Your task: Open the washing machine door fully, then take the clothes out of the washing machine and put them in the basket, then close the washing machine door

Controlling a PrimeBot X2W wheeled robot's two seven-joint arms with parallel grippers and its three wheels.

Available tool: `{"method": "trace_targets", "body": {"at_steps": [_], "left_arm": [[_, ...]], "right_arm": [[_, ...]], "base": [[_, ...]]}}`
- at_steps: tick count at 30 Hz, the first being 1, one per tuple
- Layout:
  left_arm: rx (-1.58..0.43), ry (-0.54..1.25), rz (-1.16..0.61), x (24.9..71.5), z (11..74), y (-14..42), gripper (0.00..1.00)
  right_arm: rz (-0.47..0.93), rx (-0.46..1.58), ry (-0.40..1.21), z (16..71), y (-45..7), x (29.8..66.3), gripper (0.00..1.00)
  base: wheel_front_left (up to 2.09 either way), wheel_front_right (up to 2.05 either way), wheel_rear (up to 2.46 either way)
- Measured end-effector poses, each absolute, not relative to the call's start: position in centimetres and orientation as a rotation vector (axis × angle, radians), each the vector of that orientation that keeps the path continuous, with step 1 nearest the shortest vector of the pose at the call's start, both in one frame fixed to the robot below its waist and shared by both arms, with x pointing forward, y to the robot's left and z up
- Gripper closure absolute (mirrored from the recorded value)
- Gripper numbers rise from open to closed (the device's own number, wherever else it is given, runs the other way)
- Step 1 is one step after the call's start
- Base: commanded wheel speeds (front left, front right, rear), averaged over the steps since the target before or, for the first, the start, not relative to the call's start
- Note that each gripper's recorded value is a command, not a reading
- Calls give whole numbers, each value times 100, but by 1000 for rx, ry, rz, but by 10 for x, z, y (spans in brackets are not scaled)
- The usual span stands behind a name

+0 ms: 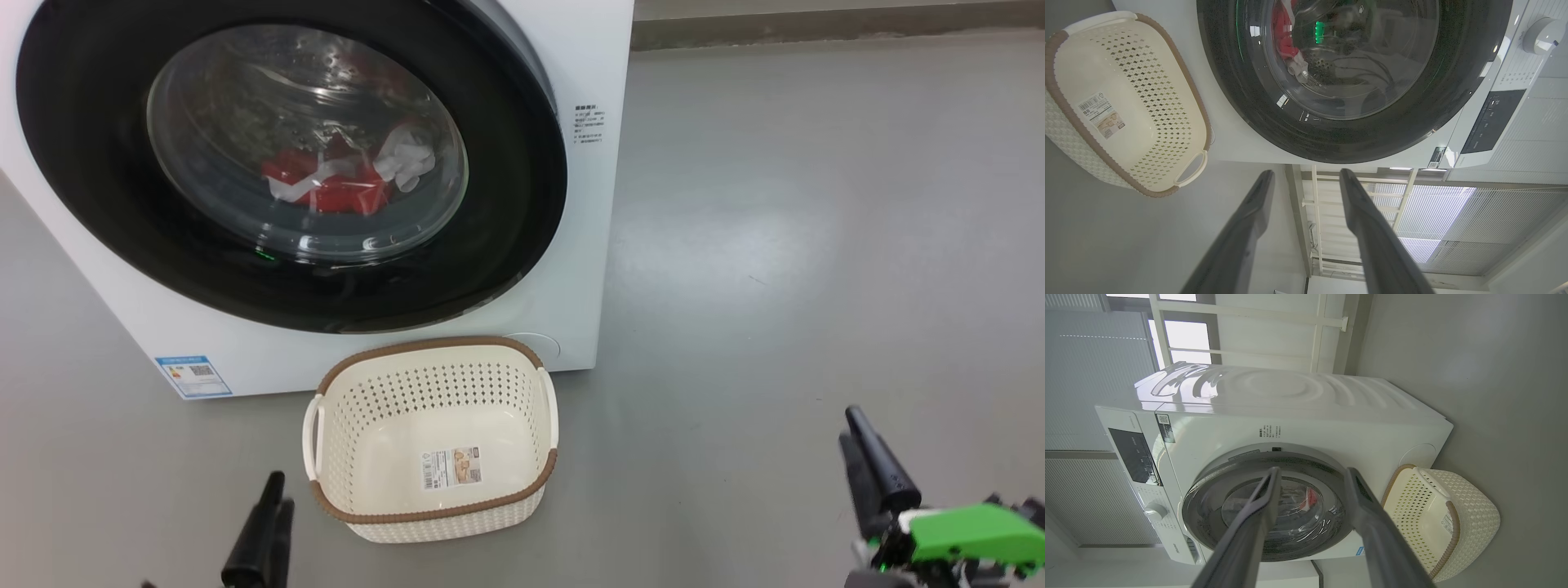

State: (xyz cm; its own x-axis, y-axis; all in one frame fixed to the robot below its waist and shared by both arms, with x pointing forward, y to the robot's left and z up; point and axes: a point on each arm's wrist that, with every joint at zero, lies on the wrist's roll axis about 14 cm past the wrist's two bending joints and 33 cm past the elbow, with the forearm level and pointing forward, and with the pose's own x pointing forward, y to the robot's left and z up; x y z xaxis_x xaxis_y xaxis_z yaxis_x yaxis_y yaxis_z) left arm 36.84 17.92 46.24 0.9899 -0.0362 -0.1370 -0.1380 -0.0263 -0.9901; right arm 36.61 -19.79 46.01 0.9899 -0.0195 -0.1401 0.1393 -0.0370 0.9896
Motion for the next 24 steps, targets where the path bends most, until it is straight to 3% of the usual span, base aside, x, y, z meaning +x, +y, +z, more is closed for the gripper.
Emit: {"method": "trace_targets", "body": {"at_steps": [5, 24], "left_arm": [[-1604, 212, 150, 351, 433, 174, 0], [-1543, 207, 117, 360, 441, 162, 0]], "right_arm": [[-208, 1620, 178, 427, -191, 346, 0], [-169, 1563, 185, 434, -175, 354, 0]], "base": [[0, 0, 0], [0, 0, 0]]}}
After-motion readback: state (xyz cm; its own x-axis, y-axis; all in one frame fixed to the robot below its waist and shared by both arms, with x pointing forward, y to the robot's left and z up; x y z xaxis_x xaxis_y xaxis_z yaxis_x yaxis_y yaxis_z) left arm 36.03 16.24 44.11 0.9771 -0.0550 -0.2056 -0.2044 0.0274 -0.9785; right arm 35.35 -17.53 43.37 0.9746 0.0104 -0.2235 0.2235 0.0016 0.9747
